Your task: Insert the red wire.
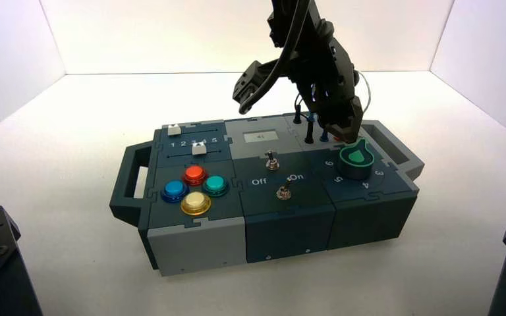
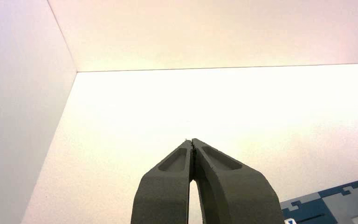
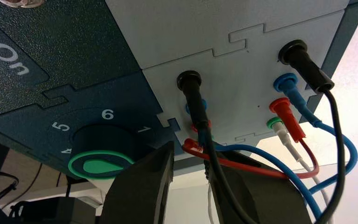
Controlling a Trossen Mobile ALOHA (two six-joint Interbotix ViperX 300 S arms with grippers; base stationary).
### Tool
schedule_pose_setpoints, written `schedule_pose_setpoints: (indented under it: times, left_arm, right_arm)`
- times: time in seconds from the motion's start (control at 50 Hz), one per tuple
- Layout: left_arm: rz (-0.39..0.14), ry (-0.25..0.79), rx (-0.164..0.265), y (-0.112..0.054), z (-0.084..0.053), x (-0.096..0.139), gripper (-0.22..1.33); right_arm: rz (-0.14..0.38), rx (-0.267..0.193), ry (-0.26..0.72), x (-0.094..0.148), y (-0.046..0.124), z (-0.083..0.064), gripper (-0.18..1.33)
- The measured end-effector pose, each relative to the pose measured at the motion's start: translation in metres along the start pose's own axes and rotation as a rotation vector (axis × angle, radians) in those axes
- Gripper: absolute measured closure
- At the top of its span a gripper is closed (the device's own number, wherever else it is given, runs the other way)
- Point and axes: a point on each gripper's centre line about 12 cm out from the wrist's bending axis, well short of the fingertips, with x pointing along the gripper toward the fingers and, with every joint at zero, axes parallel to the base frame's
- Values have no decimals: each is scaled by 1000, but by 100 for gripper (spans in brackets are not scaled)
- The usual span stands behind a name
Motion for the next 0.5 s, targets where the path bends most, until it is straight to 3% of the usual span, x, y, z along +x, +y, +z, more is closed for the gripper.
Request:
schedule_pose_setpoints:
  times: [0.5]
  left_arm:
    - [-1, -3, 2, 0, 0, -1, 127]
  right_arm:
    - [11, 7, 23, 5, 0, 4, 79]
